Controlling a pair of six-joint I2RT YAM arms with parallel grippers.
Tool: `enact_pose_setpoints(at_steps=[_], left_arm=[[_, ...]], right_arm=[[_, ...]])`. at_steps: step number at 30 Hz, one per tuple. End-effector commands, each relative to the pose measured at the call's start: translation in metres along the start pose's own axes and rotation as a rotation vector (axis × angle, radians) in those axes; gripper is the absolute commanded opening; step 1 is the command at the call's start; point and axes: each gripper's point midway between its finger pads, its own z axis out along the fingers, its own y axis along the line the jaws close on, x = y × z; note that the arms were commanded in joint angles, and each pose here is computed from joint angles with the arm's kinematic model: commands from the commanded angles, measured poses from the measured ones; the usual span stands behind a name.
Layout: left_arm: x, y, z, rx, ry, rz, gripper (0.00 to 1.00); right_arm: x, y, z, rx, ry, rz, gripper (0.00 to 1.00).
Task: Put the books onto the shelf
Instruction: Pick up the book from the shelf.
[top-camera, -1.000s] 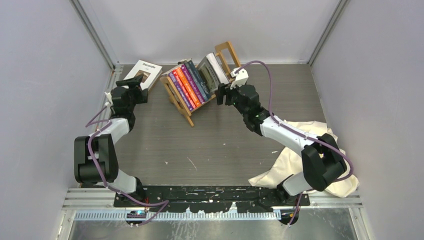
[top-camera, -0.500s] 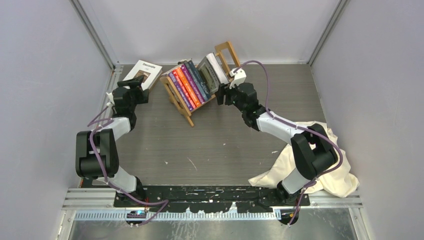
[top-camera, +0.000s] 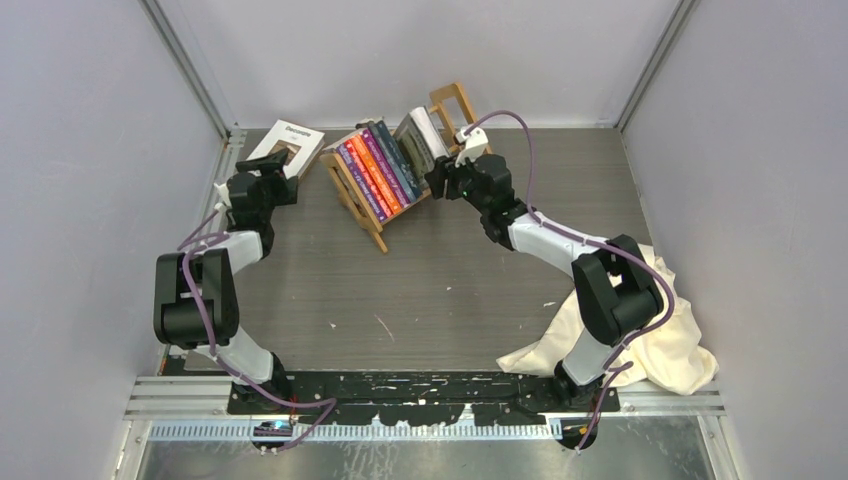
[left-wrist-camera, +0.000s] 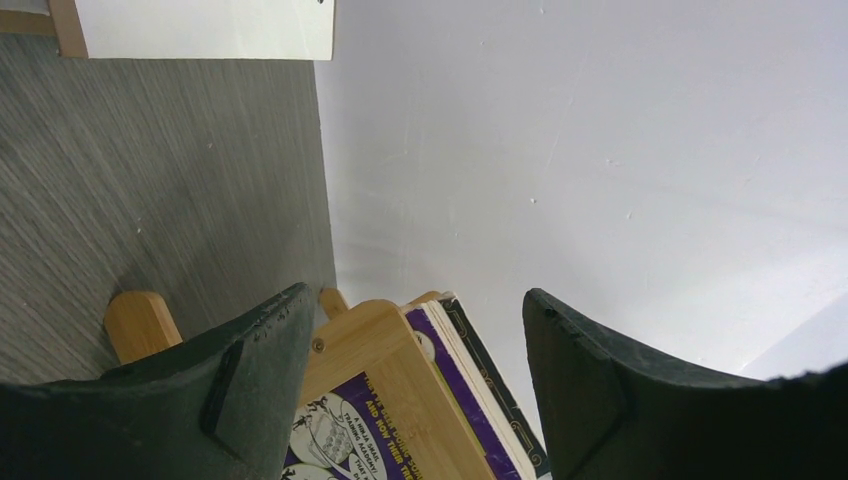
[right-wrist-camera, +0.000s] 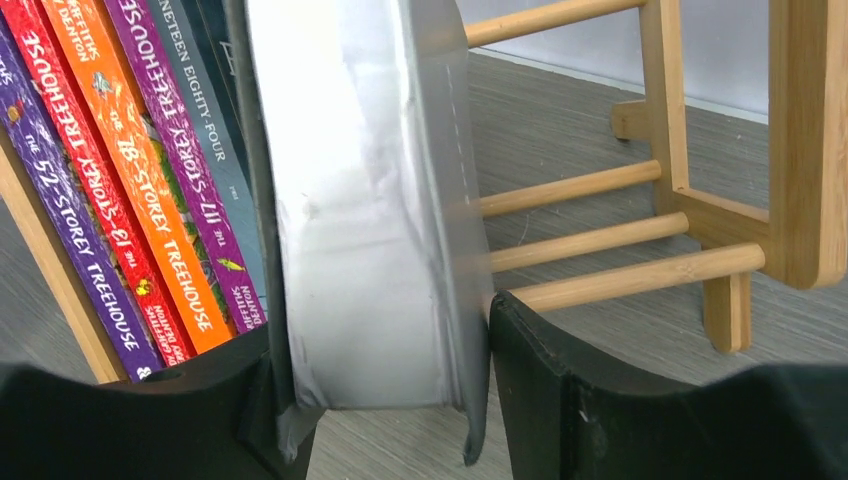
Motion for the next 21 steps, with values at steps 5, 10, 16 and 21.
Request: enact_pose_setpoints(at_steps=[5,10,16,21], left_arm=[[-0.006,-0.031,0.003,0.112,-0.028,0.011,0.76],[-0.007,-0.035,0.000,0.118,-0.031,0.008,0.76],[-0.005,-0.037,-0.006,0.105,-0.028,0.009,0.76],[0.000,-0.037,-0.012,0.085,-0.020,0.021,0.76]], right_arm=[[-0.046,0.012,0.007,-0.066,-0.124,-0.005,0.45],[-0.059,0.011,-0.001,-0.055,-0.143,-0.014,0.32],[-0.090,0.010,-0.010,-0.036,-0.172,-0.037,0.31],[-0.121,0.011,-0.017,-0.028,-0.205,-0.052,0.31]])
